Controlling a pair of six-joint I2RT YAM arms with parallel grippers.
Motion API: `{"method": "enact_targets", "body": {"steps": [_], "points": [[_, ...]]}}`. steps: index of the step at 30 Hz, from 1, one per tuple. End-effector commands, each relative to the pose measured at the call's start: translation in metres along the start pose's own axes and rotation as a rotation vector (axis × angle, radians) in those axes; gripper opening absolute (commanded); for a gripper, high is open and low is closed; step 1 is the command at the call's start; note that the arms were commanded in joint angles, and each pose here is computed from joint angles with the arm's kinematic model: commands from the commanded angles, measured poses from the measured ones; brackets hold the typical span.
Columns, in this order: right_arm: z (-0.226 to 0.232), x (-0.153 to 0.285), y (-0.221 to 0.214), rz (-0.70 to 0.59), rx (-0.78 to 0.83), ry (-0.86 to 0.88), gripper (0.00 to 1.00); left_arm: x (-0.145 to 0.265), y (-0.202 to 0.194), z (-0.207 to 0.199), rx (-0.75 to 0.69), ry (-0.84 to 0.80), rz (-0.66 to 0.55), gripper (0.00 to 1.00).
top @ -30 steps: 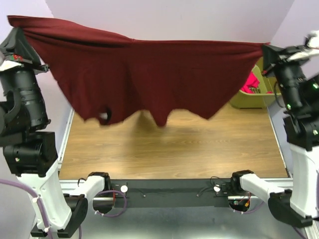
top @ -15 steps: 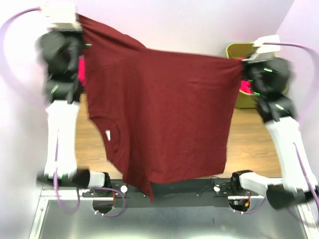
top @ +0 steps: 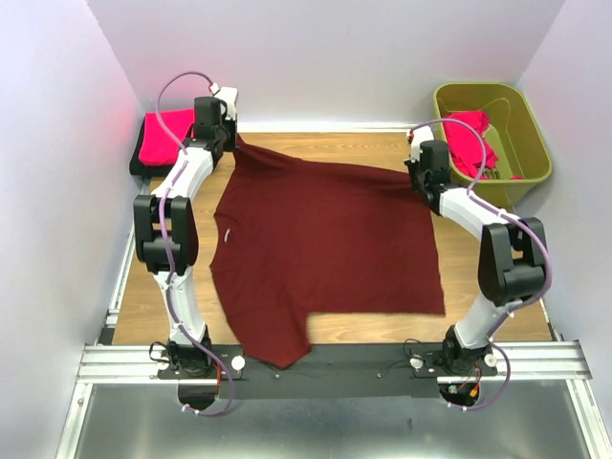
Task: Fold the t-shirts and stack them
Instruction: Flatten the tshirt out, then fold the tshirt
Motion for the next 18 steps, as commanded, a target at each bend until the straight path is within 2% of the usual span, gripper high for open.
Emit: {"method": "enact_targets", "body": {"steps": [1, 9, 18], "points": [[-0.010, -0.025, 0.022, -0.094, -0.006, -0.074, 0.05, -0.006, 0.037, -0.005, -0.017, -0.028, -0.136, 0.00], [-0.007, -0.044, 0.014, -0.065, -0.004, -0.064, 0.05, -0.013, 0.027, -0.005, -0.008, -0.025, -0.101, 0.00], [-0.025, -0.044, 0.018, -0.060, -0.022, -0.132, 0.06, 0.017, 0.009, -0.008, 0.073, -0.007, -0.029, 0.00]]}}
Point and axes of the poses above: each gripper's point midway between its finger pads, its own x axis back along the fingers, its own z axis along the line the jaws close on, y = z × x, the point moved 7 cm from there along x, back along the fingers, and after that the axes turned 7 degrees about x, right-handed, at the moved point
